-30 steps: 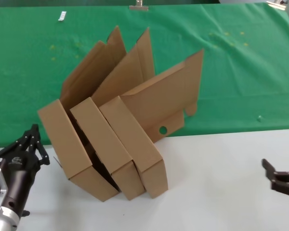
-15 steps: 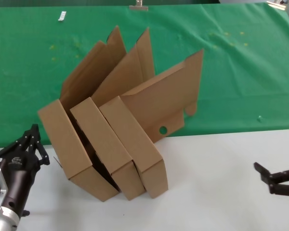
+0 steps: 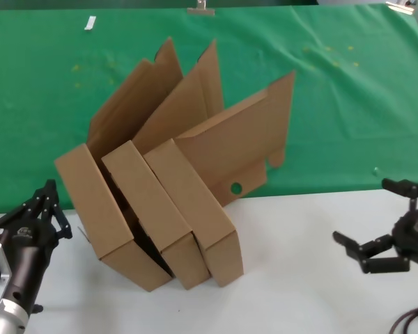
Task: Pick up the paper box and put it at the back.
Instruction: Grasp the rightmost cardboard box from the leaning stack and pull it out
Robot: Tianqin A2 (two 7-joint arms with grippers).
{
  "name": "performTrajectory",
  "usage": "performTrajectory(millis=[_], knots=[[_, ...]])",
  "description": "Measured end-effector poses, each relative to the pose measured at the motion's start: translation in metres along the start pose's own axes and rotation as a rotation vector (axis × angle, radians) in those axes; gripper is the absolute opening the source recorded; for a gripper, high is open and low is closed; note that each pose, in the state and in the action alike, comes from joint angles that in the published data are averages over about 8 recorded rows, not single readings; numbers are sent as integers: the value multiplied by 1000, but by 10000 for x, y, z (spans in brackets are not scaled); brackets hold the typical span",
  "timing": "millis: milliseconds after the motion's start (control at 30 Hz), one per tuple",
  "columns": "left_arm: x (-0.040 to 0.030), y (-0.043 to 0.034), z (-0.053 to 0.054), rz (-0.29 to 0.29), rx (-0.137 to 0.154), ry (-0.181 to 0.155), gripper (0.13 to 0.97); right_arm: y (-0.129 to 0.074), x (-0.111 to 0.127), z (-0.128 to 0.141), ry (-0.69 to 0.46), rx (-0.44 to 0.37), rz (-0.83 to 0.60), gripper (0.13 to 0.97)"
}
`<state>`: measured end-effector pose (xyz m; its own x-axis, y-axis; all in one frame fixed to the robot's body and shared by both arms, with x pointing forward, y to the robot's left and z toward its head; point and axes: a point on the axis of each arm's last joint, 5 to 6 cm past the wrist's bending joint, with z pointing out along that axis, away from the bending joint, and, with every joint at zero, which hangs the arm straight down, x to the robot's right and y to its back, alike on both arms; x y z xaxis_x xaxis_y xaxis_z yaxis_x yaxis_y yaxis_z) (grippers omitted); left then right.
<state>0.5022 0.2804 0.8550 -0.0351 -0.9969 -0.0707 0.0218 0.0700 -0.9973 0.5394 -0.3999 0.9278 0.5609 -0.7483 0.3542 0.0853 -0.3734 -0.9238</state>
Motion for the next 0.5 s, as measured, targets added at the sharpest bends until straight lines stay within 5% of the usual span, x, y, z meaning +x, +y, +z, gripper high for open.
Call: performTrajectory(millis=[500], knots=[[0,0,0,0,0,0,144,148,230,689,-265,54,-2,966]])
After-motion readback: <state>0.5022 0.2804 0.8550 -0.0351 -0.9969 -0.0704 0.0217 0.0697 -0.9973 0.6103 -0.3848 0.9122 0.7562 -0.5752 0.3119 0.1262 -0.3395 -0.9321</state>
